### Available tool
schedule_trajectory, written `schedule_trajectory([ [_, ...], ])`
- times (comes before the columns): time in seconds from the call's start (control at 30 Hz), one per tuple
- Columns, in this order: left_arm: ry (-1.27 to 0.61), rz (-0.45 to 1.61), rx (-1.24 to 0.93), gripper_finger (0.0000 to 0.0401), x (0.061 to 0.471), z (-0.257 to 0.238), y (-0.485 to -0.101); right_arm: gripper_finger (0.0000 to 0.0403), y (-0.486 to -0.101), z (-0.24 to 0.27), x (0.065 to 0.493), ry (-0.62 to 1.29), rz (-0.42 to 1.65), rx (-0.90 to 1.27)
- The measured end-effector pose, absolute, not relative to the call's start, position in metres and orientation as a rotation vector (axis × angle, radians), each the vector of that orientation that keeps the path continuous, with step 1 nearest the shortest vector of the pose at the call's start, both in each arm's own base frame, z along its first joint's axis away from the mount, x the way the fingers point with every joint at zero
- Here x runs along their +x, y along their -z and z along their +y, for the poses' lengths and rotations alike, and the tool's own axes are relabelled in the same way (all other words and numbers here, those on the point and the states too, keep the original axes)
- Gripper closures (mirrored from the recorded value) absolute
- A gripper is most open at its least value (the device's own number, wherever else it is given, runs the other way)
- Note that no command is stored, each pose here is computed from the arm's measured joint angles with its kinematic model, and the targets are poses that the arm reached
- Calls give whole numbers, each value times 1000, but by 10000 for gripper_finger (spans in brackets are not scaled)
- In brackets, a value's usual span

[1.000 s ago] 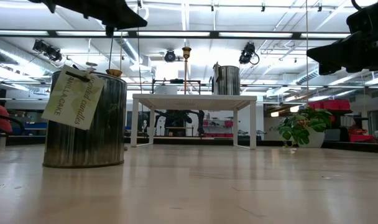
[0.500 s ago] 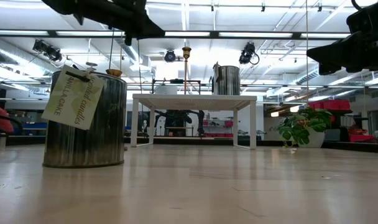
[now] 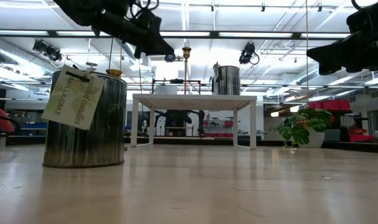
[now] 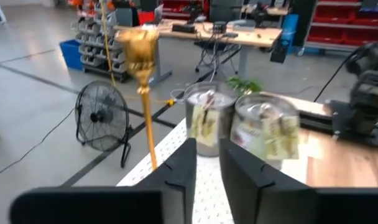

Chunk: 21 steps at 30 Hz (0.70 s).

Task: Pick & Place candle stick holders
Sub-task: Adjust the candle holder on the shelf

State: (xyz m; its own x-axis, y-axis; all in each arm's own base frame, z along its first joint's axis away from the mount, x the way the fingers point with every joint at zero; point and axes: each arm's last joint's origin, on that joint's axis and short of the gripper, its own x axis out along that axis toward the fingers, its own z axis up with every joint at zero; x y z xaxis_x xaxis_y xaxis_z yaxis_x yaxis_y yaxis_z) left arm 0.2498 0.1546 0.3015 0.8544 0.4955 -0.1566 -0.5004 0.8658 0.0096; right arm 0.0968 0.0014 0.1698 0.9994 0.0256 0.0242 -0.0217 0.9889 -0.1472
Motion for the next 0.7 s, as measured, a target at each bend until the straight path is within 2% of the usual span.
schedule_trajectory([
  [0.43, -563, 119, -25, 185, 270, 179, -276, 385, -170, 1, 97, -23, -26, -147],
  [0.7, -603, 97, -20, 138, 278, 187, -278, 385, -170, 1, 97, -24, -26, -147],
])
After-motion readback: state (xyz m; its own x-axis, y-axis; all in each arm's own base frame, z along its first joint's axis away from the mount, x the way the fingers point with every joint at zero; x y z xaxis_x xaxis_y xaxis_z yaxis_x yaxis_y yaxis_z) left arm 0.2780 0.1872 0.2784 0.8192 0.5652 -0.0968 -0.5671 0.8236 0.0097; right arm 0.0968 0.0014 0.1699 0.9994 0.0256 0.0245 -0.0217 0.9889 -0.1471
